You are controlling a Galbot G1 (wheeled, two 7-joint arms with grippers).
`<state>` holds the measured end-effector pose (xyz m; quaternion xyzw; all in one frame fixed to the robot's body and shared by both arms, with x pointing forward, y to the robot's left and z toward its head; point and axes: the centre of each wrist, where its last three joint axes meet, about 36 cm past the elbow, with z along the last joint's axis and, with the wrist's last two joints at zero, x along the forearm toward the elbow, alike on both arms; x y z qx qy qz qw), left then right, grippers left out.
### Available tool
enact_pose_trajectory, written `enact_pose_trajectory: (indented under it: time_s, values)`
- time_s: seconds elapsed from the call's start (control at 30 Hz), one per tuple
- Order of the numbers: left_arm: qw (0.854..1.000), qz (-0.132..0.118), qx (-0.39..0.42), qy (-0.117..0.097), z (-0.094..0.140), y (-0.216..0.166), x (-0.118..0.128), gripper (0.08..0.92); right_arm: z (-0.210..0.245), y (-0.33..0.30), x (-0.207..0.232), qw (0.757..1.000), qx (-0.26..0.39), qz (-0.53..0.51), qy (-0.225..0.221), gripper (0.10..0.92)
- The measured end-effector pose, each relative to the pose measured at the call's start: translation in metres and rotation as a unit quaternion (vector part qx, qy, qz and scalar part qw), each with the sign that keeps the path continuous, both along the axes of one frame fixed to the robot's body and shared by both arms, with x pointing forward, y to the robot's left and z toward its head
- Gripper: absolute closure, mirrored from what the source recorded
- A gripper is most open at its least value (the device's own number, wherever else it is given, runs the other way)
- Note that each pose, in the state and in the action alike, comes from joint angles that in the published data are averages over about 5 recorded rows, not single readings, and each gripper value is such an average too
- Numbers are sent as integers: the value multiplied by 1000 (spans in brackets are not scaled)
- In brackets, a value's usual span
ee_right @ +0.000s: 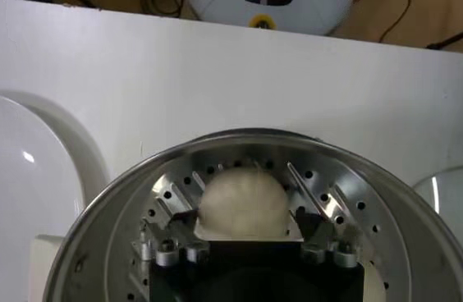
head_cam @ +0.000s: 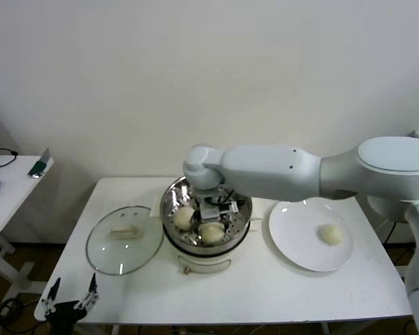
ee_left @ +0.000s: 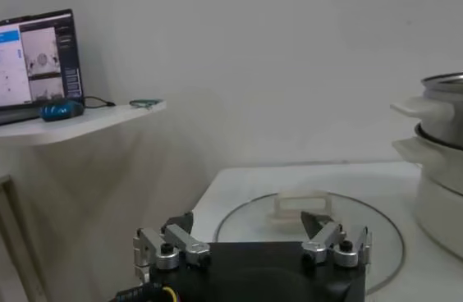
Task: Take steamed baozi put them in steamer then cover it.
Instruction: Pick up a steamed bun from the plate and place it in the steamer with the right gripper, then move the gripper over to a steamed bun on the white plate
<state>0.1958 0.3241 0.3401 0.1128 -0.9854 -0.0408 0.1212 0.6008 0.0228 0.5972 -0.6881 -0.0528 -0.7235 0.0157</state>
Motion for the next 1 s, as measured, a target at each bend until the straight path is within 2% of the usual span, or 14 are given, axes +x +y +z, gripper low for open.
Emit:
enact_pose_trajectory:
  time_s: [0.33,0.6,0.77,1.0]
  values:
    - [1000,1,1,-1,0,0,0,177,29,-14,13,999,16,-28,-20,199]
    - [1000,-4,2,-3,3,-2,2,177,72,-84,56,984,61,-164,-40,200]
    - [1000,-7,1,-6,5,-5,6,177,85,-152,73,945,104,-307,-38,200]
    - [1000,-12,3,-9,6,-7,11,177,78,-255,77,849,145,-508,-31,200]
